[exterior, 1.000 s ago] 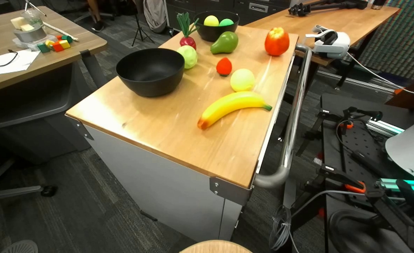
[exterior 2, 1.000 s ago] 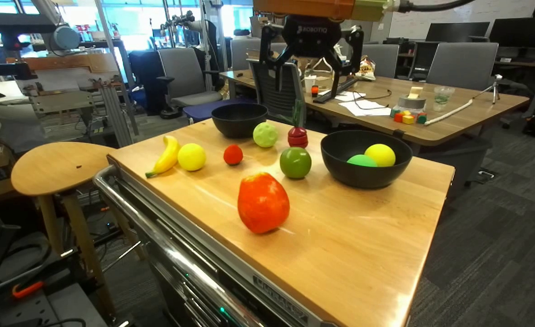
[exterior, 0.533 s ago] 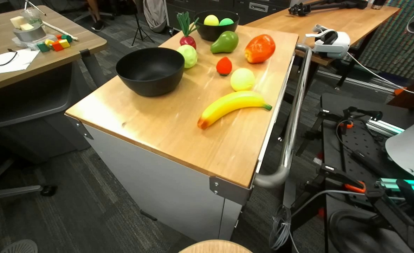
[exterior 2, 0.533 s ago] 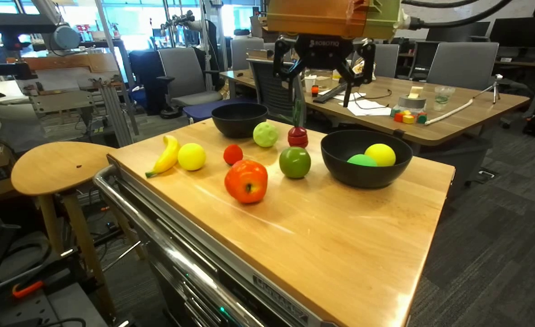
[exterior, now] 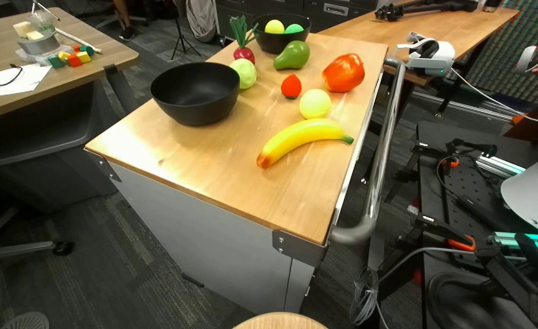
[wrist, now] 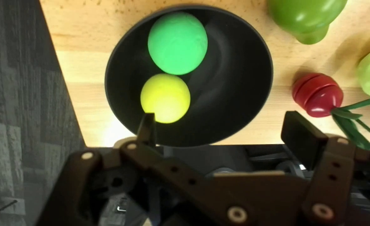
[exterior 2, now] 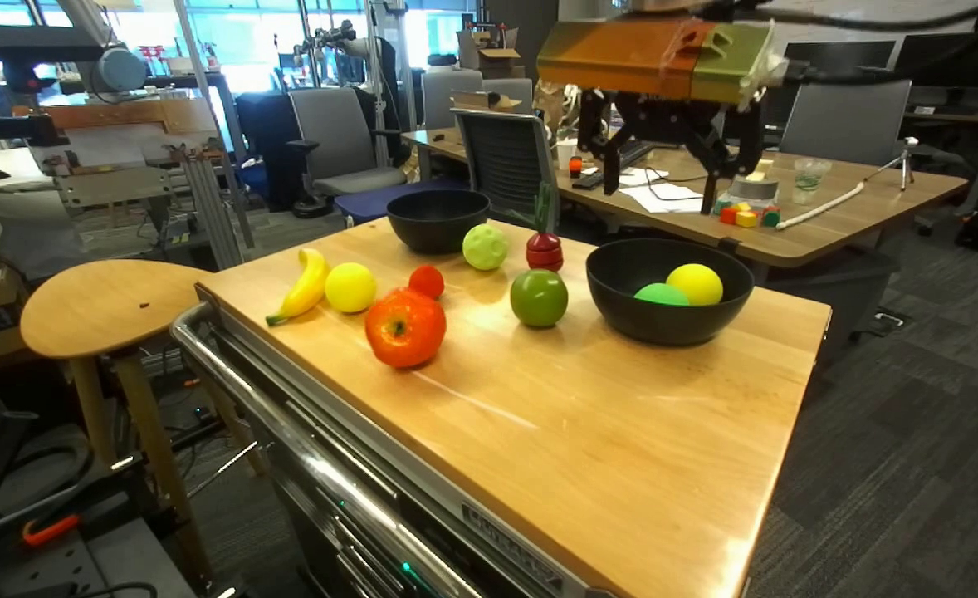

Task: Move the fruit and vegetable toys from the bowls to the counter

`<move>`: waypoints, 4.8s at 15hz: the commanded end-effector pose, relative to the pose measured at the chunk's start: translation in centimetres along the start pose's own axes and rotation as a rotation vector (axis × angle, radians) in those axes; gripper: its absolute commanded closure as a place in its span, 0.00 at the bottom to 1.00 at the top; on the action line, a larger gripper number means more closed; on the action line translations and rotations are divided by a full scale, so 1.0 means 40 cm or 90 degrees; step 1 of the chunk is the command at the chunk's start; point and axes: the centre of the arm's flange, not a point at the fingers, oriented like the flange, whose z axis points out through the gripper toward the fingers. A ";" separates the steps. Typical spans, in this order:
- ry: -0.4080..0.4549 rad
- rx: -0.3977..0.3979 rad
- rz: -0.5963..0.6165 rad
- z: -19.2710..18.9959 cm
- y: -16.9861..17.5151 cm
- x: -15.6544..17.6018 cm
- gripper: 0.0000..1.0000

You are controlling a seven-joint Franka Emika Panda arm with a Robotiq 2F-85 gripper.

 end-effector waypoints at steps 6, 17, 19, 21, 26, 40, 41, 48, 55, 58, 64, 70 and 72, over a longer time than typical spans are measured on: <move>-0.036 0.001 0.078 0.091 0.000 -0.002 0.00; -0.048 -0.048 0.096 0.217 0.043 0.007 0.13; -0.050 -0.054 0.090 0.230 0.043 0.007 0.35; -0.056 -0.056 0.086 0.243 0.040 0.002 0.52; -0.046 -0.048 0.069 0.213 0.029 0.003 0.74; -0.092 0.044 -0.235 -0.127 -0.044 -0.271 0.77; -0.095 0.031 -0.239 -0.104 -0.027 -0.301 0.77; -0.036 0.003 -0.280 0.010 0.001 -0.382 0.77; -0.050 -0.019 -0.272 0.099 -0.007 -0.383 0.00; -0.055 -0.003 -0.280 0.080 -0.020 -0.348 0.00; 0.052 -0.010 -0.216 -0.141 -0.004 -0.095 0.00; 0.108 -0.009 -0.113 -0.187 -0.001 -0.023 0.00; 0.102 -0.007 -0.095 -0.158 0.008 -0.002 0.00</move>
